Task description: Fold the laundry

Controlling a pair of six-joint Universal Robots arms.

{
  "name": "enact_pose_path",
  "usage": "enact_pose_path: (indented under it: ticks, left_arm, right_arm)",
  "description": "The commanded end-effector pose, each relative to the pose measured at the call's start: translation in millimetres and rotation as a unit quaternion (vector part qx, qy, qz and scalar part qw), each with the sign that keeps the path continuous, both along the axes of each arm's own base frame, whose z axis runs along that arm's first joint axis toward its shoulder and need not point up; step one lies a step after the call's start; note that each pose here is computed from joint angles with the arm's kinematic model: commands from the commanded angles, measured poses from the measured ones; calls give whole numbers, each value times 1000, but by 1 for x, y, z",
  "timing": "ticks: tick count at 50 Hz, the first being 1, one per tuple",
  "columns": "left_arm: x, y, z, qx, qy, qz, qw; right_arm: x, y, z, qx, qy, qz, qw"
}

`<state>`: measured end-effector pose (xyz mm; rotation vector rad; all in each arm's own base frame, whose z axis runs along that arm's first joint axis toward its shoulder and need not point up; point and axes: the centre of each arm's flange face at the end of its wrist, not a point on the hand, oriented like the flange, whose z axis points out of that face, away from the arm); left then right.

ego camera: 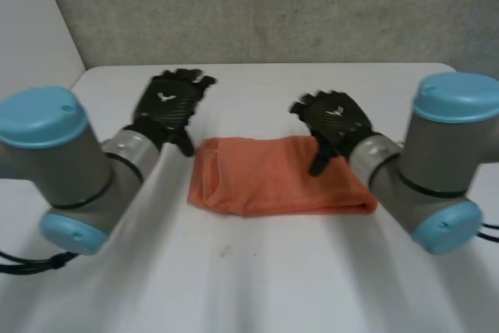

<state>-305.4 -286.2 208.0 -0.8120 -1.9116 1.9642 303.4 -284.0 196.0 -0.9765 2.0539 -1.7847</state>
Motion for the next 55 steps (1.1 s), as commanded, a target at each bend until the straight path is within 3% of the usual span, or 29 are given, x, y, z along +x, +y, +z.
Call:
enact_pose_path:
  ticks: [1,10,15,19,21,23,24,26,34,40,42,43,44,48,50,55]
  left_arm:
    - [-43,26,-32,55,22,-60,996]
    - [-41,25,-67,78,-23,-35,996]
    - [-6,18,-66,73,-68,44,994]
    - [11,19,-55,70,-65,69,993]
    - [20,18,-50,68,-63,81,992]
    - [37,14,-38,63,-54,104,991]
    - [37,14,-38,62,-54,105,991]
    - [46,14,-27,54,-44,118,991]
    - [62,8,-10,47,-12,146,988]
    - [59,6,-5,44,5,141,989]
    - [55,2,1,35,16,137,990]
    - [55,2,1,35,16,137,990]
    - [51,0,4,30,22,133,990]
    - [37,-2,6,27,33,117,992]
    - [14,2,10,23,48,88,995]
    - [-12,3,5,37,77,51,995]
  right_arm:
    - [-55,-4,-43,75,34,-45,996]
    - [-82,-10,-70,73,76,-53,993]
    - [-77,-26,-63,1,126,-35,991]
    - [-64,-37,-41,-56,133,-31,989]
    - [-39,-30,-24,-87,124,-6,988]
    - [26,6,2,-138,99,72,983]
    - [27,6,2,-138,99,73,983]
    - [73,41,-7,-133,95,150,975]
    - [112,89,-68,-62,150,238,958]
    - [110,83,-46,-68,124,216,966]
    - [93,54,-8,-60,46,156,985]
    - [93,54,-8,-60,46,155,985]
    - [81,40,9,-47,-5,126,991]
    - [59,24,46,-14,-115,86,990]
    - [57,23,48,-2,-124,83,989]
    - [40,9,43,21,-115,56,992]
